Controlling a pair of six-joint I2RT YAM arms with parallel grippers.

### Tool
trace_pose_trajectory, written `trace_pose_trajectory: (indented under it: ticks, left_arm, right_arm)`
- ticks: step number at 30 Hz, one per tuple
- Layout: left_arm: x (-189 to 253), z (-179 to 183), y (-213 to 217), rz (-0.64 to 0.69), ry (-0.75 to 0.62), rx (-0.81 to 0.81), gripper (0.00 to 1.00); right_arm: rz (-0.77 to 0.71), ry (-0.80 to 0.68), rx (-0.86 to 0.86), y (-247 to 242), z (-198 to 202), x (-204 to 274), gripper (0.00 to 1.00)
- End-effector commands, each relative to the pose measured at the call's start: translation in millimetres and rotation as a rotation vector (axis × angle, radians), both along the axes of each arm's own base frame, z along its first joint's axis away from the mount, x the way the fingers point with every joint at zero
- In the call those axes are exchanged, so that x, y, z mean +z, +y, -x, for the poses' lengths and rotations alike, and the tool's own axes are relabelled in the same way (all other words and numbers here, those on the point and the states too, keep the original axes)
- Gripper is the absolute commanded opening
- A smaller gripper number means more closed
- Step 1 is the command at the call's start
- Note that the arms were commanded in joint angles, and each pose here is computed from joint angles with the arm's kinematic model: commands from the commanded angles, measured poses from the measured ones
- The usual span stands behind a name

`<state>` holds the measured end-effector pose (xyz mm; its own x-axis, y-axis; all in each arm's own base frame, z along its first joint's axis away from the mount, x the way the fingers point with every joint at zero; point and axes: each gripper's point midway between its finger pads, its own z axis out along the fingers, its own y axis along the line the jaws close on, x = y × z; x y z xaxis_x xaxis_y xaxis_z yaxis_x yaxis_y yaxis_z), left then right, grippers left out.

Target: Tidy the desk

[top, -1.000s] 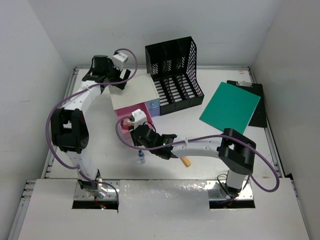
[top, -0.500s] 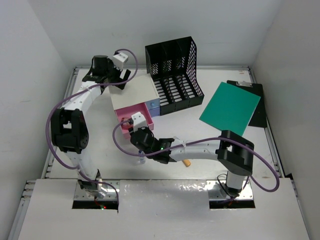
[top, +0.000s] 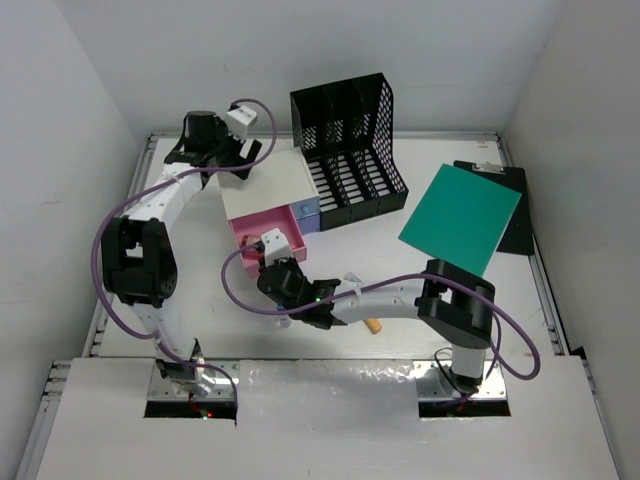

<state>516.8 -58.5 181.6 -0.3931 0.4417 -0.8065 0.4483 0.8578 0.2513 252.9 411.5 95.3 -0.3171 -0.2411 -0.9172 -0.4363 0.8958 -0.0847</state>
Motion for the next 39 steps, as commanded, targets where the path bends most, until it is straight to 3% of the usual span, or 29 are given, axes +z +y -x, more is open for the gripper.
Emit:
trace_pose_trajectory:
  ticks: [1, 6, 9, 19, 28, 39]
  left_arm:
    - [20, 2, 0, 0.000, -0.051, -0.022, 0.93]
    - [5, 11, -4, -0.004, 0.001, -0.057, 0.93]
    - [-4, 17, -7, 0.006, 0.018, -0.074, 0.93]
    - [-30, 37, -16, 0.051, 0.116, -0.105, 0.88]
    - [-50, 50, -20, 0.100, 0.182, -0.087, 0.82]
    - [-51, 53, -21, 0.106, 0.183, -0.090, 0.82]
  right_arm:
    - [-0.139, -0.065, -0.034, 13, -9, 33, 0.26]
    - [-0.148, -0.110, -0.031, 10, -14, 39, 0.08]
    - [-0.163, -0.130, -0.030, 12, -21, 50, 0.01]
    - [-0.218, -0.149, -0.010, 15, -42, 48, 0.00]
    - [-0.290, -0.259, -0.027, 19, -64, 62, 0.00]
    - [-0.285, -0.272, -0.041, 25, -120, 59, 0.00]
